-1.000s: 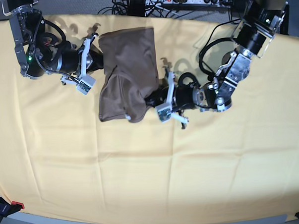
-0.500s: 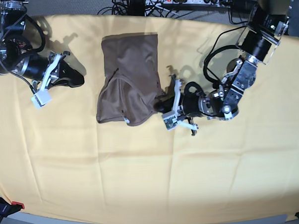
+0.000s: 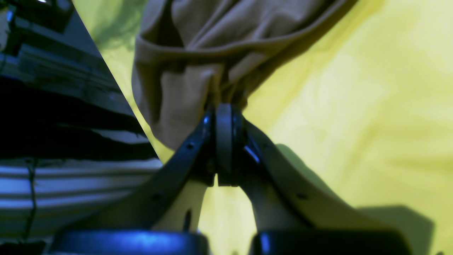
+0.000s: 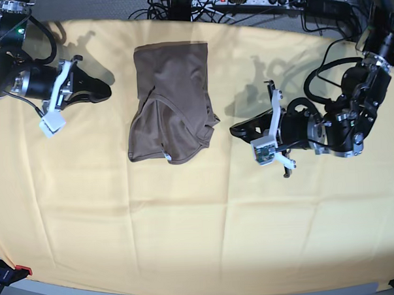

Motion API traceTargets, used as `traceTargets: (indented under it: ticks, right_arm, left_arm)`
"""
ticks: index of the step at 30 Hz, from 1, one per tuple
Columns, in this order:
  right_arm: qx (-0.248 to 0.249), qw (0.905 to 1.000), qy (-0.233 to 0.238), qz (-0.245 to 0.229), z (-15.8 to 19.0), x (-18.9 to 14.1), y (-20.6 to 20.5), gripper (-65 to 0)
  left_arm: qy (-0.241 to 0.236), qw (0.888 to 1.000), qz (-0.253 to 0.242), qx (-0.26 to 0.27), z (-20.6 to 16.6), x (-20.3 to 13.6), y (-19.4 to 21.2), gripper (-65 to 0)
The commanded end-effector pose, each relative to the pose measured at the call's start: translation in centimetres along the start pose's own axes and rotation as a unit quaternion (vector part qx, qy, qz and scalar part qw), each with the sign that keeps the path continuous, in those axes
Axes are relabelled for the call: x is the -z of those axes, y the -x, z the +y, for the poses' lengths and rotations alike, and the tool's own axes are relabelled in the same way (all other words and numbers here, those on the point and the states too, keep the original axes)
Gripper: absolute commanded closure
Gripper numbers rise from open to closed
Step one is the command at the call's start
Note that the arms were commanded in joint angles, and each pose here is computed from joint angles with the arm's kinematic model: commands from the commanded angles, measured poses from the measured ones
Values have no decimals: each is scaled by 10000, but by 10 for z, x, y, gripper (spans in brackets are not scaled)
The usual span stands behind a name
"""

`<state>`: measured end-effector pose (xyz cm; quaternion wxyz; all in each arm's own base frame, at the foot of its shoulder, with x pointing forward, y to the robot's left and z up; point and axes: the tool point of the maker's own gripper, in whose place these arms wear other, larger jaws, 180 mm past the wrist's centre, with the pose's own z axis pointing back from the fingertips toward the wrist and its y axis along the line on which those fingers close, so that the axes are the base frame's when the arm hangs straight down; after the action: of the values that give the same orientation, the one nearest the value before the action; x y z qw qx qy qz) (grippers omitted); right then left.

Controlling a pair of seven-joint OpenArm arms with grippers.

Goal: Fold the T-shirt properly

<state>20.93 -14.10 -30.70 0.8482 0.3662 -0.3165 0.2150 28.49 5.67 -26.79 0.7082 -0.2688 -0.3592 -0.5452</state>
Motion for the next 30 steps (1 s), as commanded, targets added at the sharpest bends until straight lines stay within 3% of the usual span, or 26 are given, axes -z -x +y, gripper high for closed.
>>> traceTargets:
  ticks: [1,6,13,22,27,30]
  right_arm:
    - [-217,9994,34,-274,2,-10,-18,0]
    - [-423,9958,563,-586,-8,-38,-34,0]
    - [-435,9920,1114,-408,0,-70,-12,0]
    - [-150,9824,1863,56,15,-114,30,0]
    - [248,9782,2012,448,30,-127,63,0]
    - [653,9758,1942,761,44,-131,91,0]
  left_arm:
    - [-47,9997,-255,20,2,-12,-14,0]
    - [247,9916,-985,-804,-16,-38,-28,0]
    - [564,9770,-1109,-1730,-37,-67,-7,0]
    - [-25,9810,-656,-1827,-65,-104,21,0]
    - [115,9826,-164,-1845,-114,-111,31,0]
    - [270,9752,266,-2182,-144,-114,44,0]
